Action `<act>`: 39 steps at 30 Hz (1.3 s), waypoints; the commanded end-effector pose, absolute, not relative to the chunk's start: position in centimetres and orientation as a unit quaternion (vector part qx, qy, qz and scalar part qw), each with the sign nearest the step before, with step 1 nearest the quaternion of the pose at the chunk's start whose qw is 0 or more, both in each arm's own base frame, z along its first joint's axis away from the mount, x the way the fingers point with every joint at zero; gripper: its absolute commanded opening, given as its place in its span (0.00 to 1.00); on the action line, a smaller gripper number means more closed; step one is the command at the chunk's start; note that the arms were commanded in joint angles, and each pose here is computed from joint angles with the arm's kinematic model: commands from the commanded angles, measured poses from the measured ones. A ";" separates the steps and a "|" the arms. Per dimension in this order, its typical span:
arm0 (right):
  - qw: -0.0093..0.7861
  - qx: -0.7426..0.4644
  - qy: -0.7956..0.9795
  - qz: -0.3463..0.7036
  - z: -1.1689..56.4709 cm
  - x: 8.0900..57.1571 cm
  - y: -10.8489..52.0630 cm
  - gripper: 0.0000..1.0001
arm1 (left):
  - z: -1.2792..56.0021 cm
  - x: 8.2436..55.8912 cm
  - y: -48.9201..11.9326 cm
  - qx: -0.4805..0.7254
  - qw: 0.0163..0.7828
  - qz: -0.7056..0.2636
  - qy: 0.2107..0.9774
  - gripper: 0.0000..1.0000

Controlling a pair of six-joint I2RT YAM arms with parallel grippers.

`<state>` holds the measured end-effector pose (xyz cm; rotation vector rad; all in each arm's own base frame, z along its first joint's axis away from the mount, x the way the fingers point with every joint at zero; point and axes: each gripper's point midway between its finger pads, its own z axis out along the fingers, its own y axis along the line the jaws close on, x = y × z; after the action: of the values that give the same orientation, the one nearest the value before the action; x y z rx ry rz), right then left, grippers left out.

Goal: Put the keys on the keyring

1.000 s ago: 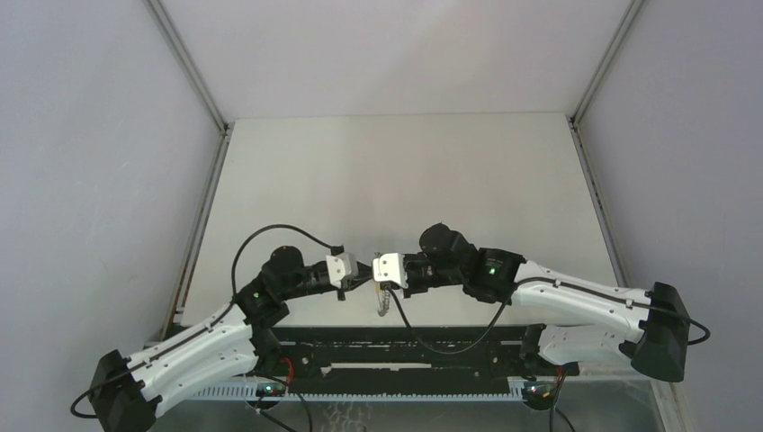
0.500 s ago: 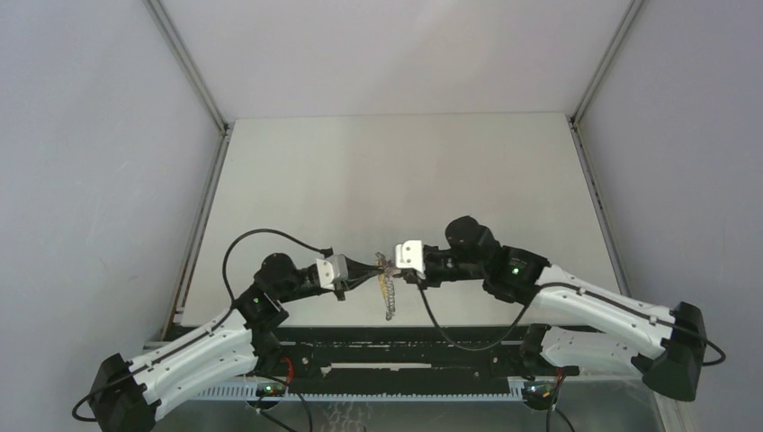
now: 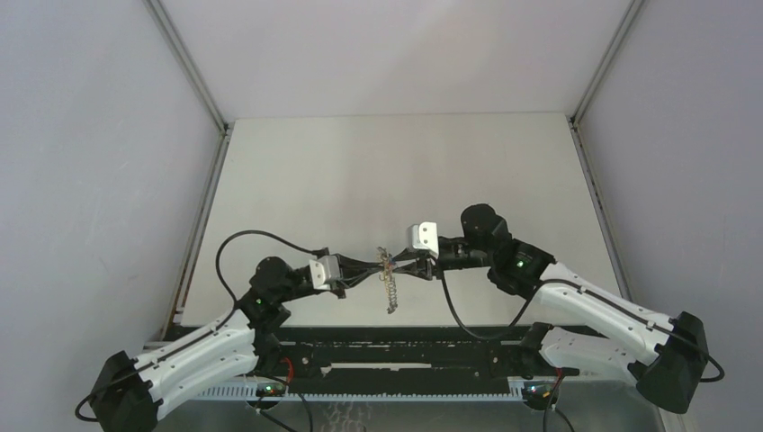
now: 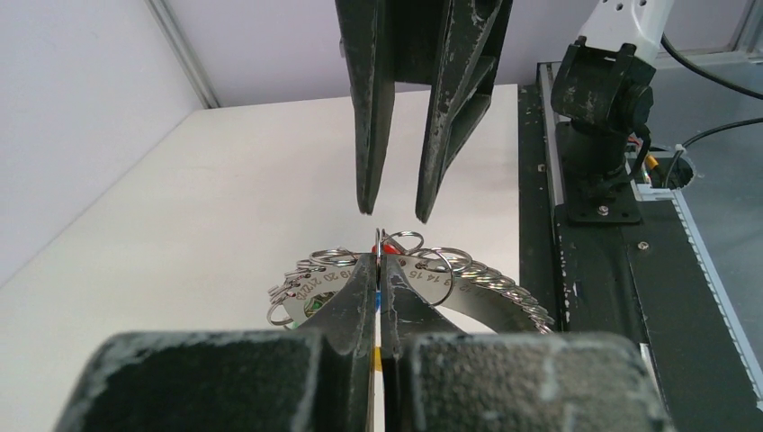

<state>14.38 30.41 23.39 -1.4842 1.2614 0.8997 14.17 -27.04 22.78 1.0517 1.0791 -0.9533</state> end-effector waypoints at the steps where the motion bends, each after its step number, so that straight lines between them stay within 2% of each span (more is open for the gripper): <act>1: 0.493 -0.598 0.488 0.402 25.2 14.5 31.5 0.25 | 24.6 13.8 -27.1 0.454 0.648 -0.427 0.436 0.00; 10: 0.495 -0.594 0.479 0.416 25.7 15.0 31.4 0.20 | 24.4 14.0 -27.3 0.460 0.642 -0.429 0.438 0.00; 21: 0.472 -0.601 0.480 0.431 24.8 14.7 31.9 0.19 | 24.7 14.1 -27.3 0.459 0.643 -0.429 0.437 0.00; 33: 0.463 -0.602 0.481 0.438 24.2 15.0 32.4 0.14 | 25.2 13.6 -27.4 0.465 0.642 -0.437 0.425 0.00; 39: 0.456 -0.605 0.481 0.441 24.1 14.7 32.4 0.03 | 25.3 13.5 -27.5 0.465 0.642 -0.440 0.423 0.00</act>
<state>14.69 31.98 22.32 -1.4986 1.2521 1.0775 13.94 -27.41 22.20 1.0811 1.0823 -0.9910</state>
